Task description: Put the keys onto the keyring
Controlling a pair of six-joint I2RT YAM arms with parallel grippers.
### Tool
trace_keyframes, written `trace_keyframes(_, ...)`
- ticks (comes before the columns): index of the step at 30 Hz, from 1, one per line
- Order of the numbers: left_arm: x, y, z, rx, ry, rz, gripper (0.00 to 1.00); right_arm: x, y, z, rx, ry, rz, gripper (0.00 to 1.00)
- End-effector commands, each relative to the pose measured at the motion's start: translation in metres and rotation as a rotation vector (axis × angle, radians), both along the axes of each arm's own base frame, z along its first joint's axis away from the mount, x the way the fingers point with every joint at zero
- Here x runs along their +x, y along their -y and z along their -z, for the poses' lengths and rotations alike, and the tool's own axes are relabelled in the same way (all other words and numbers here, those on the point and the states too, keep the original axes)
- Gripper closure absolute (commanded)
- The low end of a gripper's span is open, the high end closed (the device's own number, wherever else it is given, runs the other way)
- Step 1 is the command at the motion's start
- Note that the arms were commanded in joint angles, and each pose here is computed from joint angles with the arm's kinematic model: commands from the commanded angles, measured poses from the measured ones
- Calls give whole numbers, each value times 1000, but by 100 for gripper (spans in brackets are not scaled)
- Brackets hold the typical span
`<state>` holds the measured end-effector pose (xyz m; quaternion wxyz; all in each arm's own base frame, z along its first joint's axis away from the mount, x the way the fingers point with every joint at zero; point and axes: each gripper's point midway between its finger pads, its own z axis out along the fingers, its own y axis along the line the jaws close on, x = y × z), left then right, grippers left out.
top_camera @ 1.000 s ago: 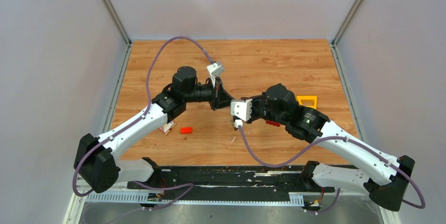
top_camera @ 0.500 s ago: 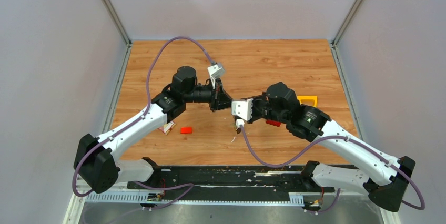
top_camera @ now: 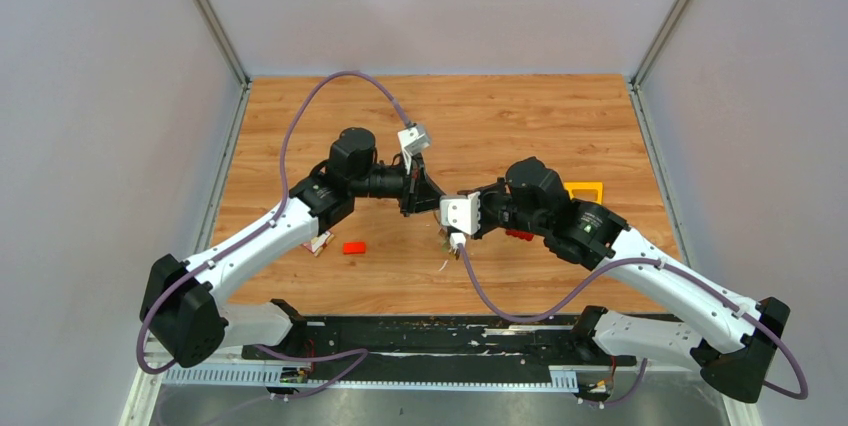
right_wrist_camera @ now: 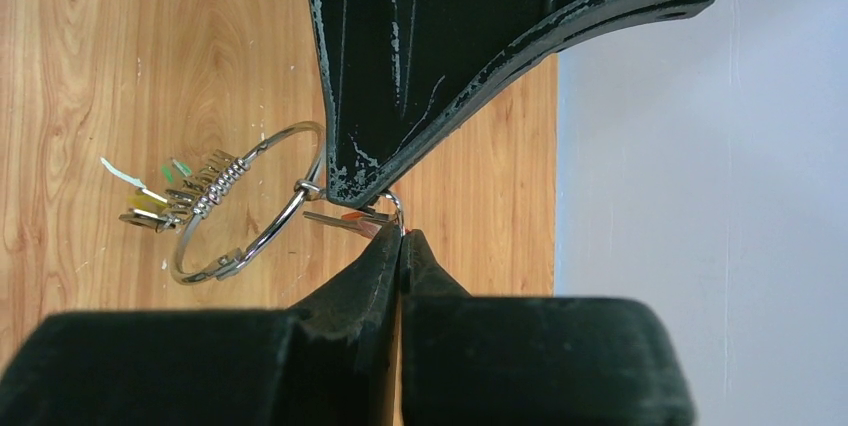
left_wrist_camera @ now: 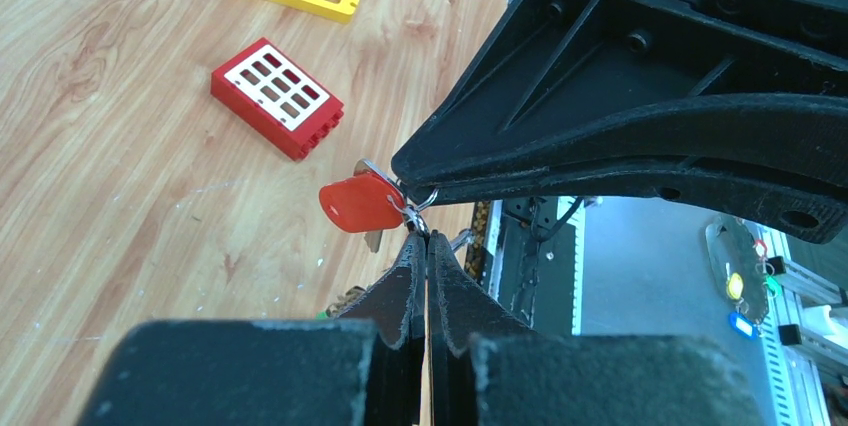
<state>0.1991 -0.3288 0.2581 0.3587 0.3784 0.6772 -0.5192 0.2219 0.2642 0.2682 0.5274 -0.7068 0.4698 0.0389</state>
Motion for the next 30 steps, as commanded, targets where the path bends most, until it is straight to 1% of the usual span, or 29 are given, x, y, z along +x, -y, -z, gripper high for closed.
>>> trace_keyframes(1,-19,-1,-25,-40,61,67,100,8,2,-29,49,64,22,100)
trace_keyframes(13,-8,-3,-23,-6,78,7,100,17,7,-25,16,64,73,100)
trace_keyframes(19,-7,-3,-20,4,82,3,100,29,13,-29,15,142,123,99)
trace_keyframes(21,-6,-4,-18,10,82,-2,100,35,19,-31,5,168,166,99)
trace_keyframes(24,-4,-4,-15,21,85,-4,100,35,20,-33,4,178,164,97)
trace_keyframes(26,-3,-4,-12,32,93,-9,100,34,21,-31,-4,180,160,100)
trace_keyframes(30,5,-6,-5,66,133,-27,100,32,23,-31,-23,207,149,100)
